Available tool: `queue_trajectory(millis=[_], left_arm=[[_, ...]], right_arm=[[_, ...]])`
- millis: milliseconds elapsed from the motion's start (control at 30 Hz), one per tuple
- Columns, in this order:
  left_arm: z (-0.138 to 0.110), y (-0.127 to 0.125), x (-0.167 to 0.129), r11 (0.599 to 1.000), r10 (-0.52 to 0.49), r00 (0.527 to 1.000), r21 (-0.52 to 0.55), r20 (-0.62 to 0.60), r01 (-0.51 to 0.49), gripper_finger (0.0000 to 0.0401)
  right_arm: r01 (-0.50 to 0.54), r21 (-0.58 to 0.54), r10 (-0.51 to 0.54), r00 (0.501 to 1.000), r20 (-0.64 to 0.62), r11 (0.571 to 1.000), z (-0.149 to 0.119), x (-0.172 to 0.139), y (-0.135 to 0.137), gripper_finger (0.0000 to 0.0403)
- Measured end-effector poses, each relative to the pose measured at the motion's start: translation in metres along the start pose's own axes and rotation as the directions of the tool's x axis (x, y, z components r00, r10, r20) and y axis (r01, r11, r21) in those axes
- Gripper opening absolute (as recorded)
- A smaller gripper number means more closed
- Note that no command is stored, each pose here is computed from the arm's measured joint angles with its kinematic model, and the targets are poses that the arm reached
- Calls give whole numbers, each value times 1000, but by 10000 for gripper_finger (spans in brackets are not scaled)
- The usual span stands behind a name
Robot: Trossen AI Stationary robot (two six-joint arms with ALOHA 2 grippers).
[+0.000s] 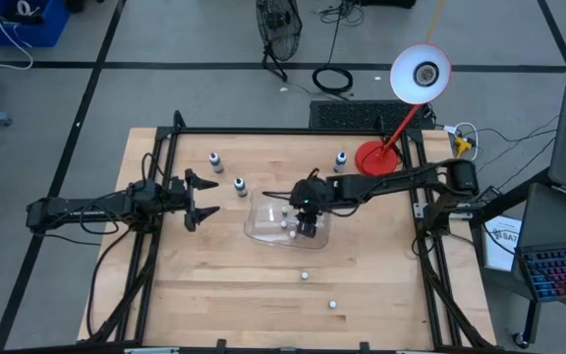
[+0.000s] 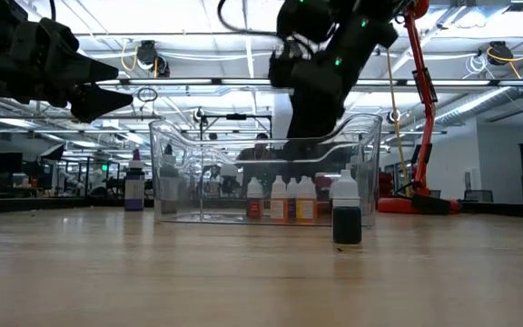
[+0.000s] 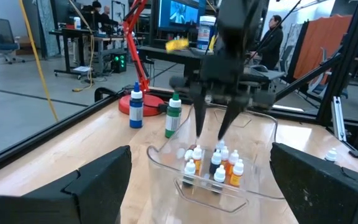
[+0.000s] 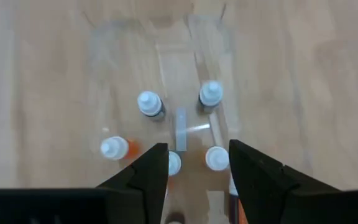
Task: Pick & Place food coloring
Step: Put the small black food coloring bottle into the transparent bin
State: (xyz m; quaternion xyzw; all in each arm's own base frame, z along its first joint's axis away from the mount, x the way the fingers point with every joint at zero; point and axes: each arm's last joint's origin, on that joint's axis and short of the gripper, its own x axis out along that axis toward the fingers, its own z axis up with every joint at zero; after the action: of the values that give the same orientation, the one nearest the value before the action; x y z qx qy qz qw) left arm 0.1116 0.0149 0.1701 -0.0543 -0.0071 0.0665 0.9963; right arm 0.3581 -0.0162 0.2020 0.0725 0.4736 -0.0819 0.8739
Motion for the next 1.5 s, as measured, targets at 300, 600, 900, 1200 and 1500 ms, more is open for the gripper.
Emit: queue_trajectory(millis=[300, 600, 900, 1200, 1500], left_arm=[[0, 0, 0, 1000, 0, 1000, 0, 0, 0, 379], [0, 0, 0, 1000, 0, 1000, 0, 0, 0, 379], [0, 0, 0, 1000, 0, 1000, 0, 0, 0, 379], [0, 0, 0, 1000, 0, 1000, 0, 0, 0, 379], [0, 0, 0, 1000, 0, 1000, 0, 0, 0, 379]], right_arm=[[-168, -7, 168, 978, 120, 986, 2, -65, 38, 155], [-372, -27, 372, 928, 29, 928, -48, -90, 148, 155], [-248, -121, 244, 969, -47, 961, -114, -76, 214, 155], [-191, -129, 184, 981, -68, 973, -130, -61, 224, 155], [-148, -76, 140, 985, -97, 986, -132, -57, 216, 155]])
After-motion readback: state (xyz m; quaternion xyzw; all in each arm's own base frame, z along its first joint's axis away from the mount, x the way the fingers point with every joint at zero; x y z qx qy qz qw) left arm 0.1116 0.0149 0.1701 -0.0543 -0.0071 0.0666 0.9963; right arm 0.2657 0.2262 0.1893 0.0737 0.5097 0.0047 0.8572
